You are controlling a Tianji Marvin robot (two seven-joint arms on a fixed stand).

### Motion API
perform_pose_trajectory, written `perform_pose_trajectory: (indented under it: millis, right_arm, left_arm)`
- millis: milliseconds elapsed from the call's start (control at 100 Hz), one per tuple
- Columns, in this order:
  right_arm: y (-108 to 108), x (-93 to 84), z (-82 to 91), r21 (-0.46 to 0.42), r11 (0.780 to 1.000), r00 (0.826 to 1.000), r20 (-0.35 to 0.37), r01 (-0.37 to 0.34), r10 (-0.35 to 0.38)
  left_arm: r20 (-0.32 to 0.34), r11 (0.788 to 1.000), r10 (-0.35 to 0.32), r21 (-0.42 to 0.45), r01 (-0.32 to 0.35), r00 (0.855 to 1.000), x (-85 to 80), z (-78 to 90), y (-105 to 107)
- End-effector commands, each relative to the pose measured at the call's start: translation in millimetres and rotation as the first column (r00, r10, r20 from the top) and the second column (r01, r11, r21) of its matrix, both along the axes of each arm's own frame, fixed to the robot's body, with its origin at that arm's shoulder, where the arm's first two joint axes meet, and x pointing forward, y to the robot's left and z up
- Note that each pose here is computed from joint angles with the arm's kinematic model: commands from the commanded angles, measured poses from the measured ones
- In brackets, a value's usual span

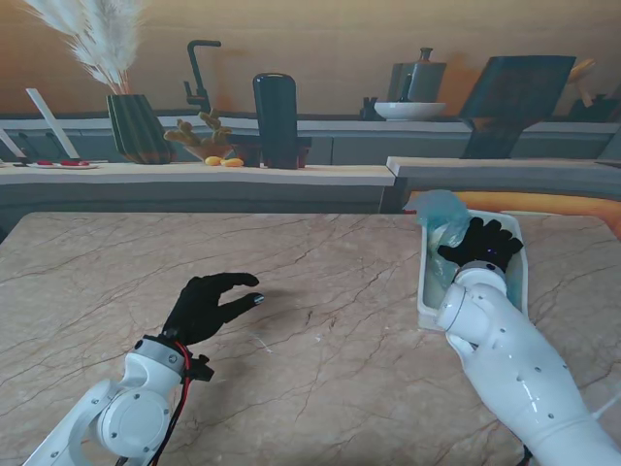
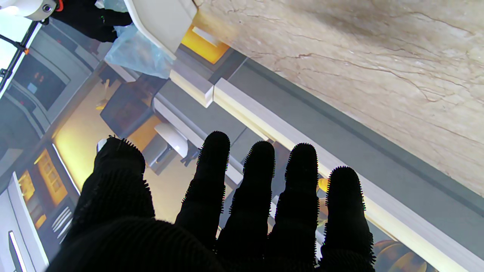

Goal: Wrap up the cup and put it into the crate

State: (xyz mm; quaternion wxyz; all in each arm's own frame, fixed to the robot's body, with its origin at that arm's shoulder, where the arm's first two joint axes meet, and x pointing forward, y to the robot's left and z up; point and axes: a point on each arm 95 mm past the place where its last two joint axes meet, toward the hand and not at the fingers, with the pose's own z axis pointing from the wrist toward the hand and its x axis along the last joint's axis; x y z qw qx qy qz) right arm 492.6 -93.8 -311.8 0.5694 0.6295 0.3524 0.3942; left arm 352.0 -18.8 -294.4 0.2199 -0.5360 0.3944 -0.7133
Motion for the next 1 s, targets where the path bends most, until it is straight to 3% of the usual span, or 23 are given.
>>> perform_pose_trajectory:
  millis: [0,160,270,420,530,610,720,810,910,990]
  right_arm:
    - [2.7,-2.3,9.7,-0.005,1.000,0.999,0.037,-0.024,0.024]
    - [6.4,-10.3,28.8,-0.025,0.994,0.986,0.123,-0.111,0.113]
    - [14.8,-19.5,45.1,-0.041,0.975,0.956,0.195,-0.217,0.221]
    - [32.3,-37.4,66.8,-0.080,0.923,0.882,0.274,-0.376,0.383]
    - [47.1,-51.0,76.2,-0.092,0.865,0.814,0.302,-0.493,0.496]
    - [59.6,-61.9,77.6,-0.052,0.818,0.773,0.297,-0.573,0.561]
    - [77.1,-76.1,72.0,0.023,0.729,0.707,0.271,-0.684,0.654]
    - [90.6,-87.1,62.7,0.110,0.630,0.635,0.244,-0.769,0.733]
    - [101.4,-97.7,54.4,0.216,0.505,0.546,0.226,-0.836,0.807]
    - [107.1,-101.3,52.5,0.314,0.379,0.465,0.269,-0.870,0.844]
  left_arm:
    - [-0.008,1.000,-0.001,-0.001,0.001,1.000,-1.6,-2.2,-0.8]
    - [-0.007,1.000,0.005,0.000,-0.005,1.000,-1.5,-2.2,-0.3]
    - [-0.007,1.000,0.011,-0.002,-0.011,1.000,-1.3,-2.2,0.0]
    - [-0.009,1.000,0.024,-0.007,-0.024,1.000,0.2,-2.9,0.9]
    - [-0.006,1.000,0.025,-0.009,-0.025,1.000,0.2,-2.8,1.6]
    - [0.002,1.000,0.028,-0.010,-0.028,1.000,0.6,-2.9,2.0]
    - [0.007,0.999,0.031,-0.017,-0.031,0.999,1.2,-3.4,2.9]
    - [0.009,0.999,0.029,-0.029,-0.028,1.000,2.1,-4.1,3.8]
    - [0.015,0.999,0.018,-0.039,-0.017,1.000,2.7,-4.5,4.2]
    - [0.024,0.999,-0.005,-0.040,0.006,1.000,2.6,-4.4,4.9]
